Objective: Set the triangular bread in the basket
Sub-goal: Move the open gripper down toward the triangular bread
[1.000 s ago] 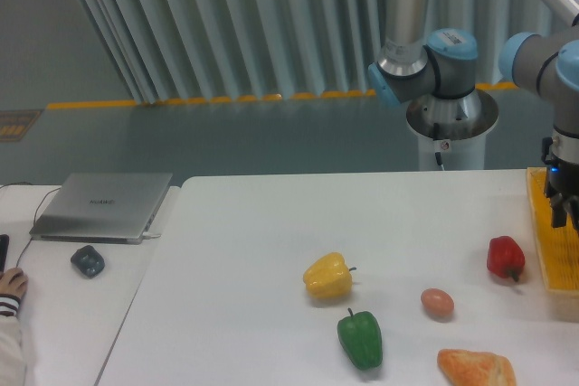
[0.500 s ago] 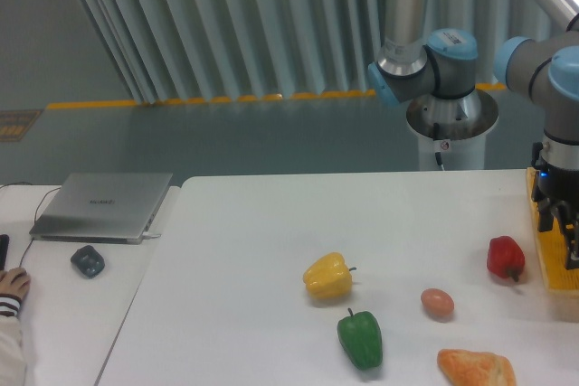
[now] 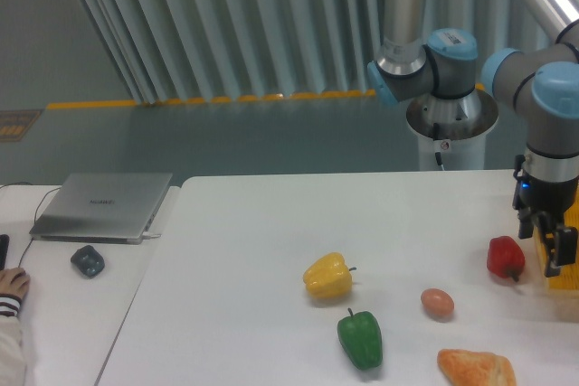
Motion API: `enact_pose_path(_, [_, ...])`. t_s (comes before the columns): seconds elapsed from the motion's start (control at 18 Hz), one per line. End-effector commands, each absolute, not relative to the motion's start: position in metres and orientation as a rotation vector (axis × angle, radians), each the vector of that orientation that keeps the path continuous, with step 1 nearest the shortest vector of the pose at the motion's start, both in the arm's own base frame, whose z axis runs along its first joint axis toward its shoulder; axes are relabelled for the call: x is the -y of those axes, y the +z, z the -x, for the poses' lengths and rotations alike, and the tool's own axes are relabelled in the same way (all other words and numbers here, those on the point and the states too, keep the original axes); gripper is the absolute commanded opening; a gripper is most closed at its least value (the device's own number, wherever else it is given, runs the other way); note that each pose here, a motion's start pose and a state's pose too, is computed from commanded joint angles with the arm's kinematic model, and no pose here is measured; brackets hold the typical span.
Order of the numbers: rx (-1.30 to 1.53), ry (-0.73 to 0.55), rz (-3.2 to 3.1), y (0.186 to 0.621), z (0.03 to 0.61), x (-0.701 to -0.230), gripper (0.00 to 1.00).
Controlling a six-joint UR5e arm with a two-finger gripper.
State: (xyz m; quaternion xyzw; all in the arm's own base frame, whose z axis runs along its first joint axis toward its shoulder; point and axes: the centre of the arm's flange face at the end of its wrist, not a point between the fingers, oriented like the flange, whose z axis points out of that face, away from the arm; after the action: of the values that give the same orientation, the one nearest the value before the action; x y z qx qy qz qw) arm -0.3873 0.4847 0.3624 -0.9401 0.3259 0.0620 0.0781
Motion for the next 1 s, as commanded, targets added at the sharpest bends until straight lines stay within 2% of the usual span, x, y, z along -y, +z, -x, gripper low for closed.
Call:
enact_pose_path(0.22, [-0.741, 0.208, 2.848, 0.373, 0.391, -0.517, 1.0])
enact_pose_path(0.5, [-0.806, 0.326, 2.774, 0.367, 0.383, -0.553, 1.0])
enact_pose_path(0.78, [-0.865, 0.351, 2.8, 0.349, 0.375, -0.57, 1.0])
enact_pose_path(1.0, [-0.932, 0.491, 2.864, 0.337, 0.363, -0.593, 1.0])
